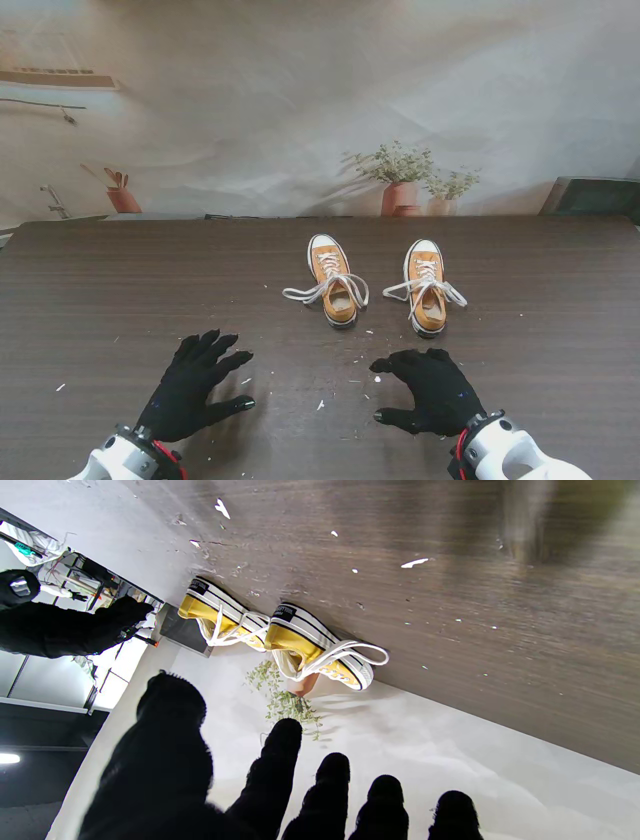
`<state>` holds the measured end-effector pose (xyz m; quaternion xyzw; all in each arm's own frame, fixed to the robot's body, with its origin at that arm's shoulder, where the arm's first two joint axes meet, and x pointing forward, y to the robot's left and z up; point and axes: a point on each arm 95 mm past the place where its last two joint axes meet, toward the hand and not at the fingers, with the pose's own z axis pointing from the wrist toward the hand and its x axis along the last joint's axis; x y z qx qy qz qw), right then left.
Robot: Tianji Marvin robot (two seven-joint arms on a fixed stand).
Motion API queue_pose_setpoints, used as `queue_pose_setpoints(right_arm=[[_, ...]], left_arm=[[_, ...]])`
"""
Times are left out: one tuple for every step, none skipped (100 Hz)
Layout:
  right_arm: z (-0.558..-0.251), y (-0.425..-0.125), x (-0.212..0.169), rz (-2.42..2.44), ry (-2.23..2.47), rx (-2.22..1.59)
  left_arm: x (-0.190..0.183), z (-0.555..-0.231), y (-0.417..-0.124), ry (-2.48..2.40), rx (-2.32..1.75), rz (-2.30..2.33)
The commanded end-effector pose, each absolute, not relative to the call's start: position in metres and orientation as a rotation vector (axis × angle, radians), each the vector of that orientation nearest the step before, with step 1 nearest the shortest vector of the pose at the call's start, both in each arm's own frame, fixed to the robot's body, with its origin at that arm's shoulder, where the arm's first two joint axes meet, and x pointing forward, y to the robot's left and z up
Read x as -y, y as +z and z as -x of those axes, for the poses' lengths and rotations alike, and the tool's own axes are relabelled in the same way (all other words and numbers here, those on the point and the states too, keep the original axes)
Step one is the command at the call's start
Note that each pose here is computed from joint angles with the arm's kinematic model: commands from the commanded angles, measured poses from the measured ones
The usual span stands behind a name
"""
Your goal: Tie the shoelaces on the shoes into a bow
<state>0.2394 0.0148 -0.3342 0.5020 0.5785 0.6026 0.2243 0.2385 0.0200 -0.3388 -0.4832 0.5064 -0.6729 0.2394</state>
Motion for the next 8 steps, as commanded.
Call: queue_pose_setpoints(right_arm=[[-0.236,-0.3357,-0.0153,-1.398,1.65,-1.618],[-0.2359,-0.3357,-0.0153,-1.398,1.65,-1.618],[-0.2358,-0.3357,-0.0153,-1.399,1.649,-1.617],[-0.2358,-0.3357,-0.0153,-1.399,1.649,-1.617],[-0.2357,-0.3358,-0.0154,-1.399,1.649,-1.617],[-0.2357,-0.3358,-0.0154,-1.399,1.649,-1.617],[-0.2356,-0.3358,-0.0155,-1.399,1.648,-1.617],[-0.2355,-0.3358,-0.0155,-1.399,1.648,-1.617]], left_arm=[[-0.0171,-0.2381,-0.3379,-1.835,-1.409,1.327],[-0.017,-0.238,-0.3381,-1.835,-1.41,1.328],[-0.0169,-0.238,-0.3382,-1.835,-1.41,1.329],[-0.0168,-0.238,-0.3383,-1.835,-1.411,1.329],[-0.0168,-0.2379,-0.3384,-1.836,-1.411,1.33],[-0.0167,-0.2379,-0.3385,-1.836,-1.411,1.331],[-0.0166,-0.2378,-0.3386,-1.836,-1.412,1.332],[-0.0166,-0.2378,-0.3387,-1.836,-1.412,1.333]])
